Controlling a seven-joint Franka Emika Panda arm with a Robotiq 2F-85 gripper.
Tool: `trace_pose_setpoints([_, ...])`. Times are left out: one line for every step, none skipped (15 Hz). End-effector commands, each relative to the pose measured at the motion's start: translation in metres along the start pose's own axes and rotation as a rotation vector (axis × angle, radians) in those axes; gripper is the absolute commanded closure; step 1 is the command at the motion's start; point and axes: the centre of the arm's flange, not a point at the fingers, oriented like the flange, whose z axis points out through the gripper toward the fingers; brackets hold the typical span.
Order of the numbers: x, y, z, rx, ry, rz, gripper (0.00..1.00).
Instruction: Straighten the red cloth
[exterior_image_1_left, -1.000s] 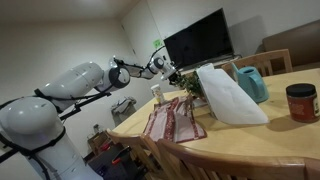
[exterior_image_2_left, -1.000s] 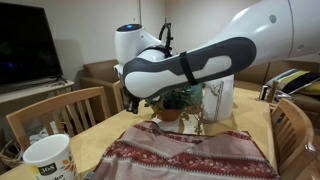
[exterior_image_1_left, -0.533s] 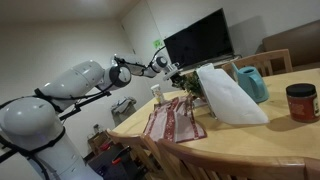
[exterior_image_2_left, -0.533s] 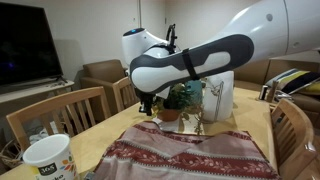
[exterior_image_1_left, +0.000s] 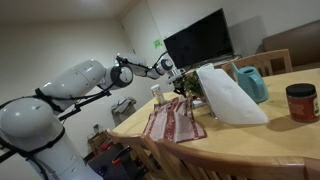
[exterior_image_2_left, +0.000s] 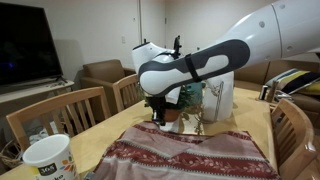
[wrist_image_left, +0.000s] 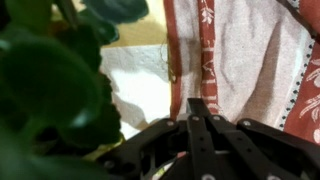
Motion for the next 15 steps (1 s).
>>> trace_pose_setpoints([-0.032, -0.009, -0.005, 0.058, -0.04, 0.001, 1.0])
trace_pose_setpoints([-0.03, -0.011, -0.004, 0.07, -0.038, -0.01, 1.0])
trace_pose_setpoints([-0.028, -0.012, -0.002, 0.079, -0.037, -0.02, 1.0])
trace_pose_setpoints([-0.026, -0.015, -0.002, 0.085, -0.033, -0.025, 1.0])
trace_pose_setpoints([-0.024, -0.017, -0.002, 0.092, -0.032, -0.035, 1.0])
trace_pose_setpoints([-0.022, -0.021, -0.002, 0.102, -0.029, -0.051, 1.0])
trace_pose_setpoints([-0.02, -0.024, -0.002, 0.102, -0.036, -0.057, 1.0])
trace_pose_setpoints([-0.018, -0.027, -0.002, 0.112, -0.036, -0.073, 1.0])
trace_pose_setpoints([-0.018, -0.029, -0.002, 0.115, -0.038, -0.076, 1.0])
trace_pose_setpoints([-0.018, -0.031, -0.001, 0.124, -0.041, -0.086, 1.0])
trace_pose_setpoints([-0.018, -0.032, 0.0, 0.131, -0.045, -0.094, 1.0])
trace_pose_setpoints([-0.018, -0.032, 0.001, 0.135, -0.048, -0.098, 1.0])
trace_pose_setpoints([-0.018, -0.032, 0.004, 0.14, -0.055, -0.099, 1.0])
trace_pose_setpoints([-0.019, -0.032, 0.006, 0.143, -0.058, -0.097, 1.0])
trace_pose_setpoints([-0.019, -0.031, 0.008, 0.143, -0.063, -0.097, 1.0])
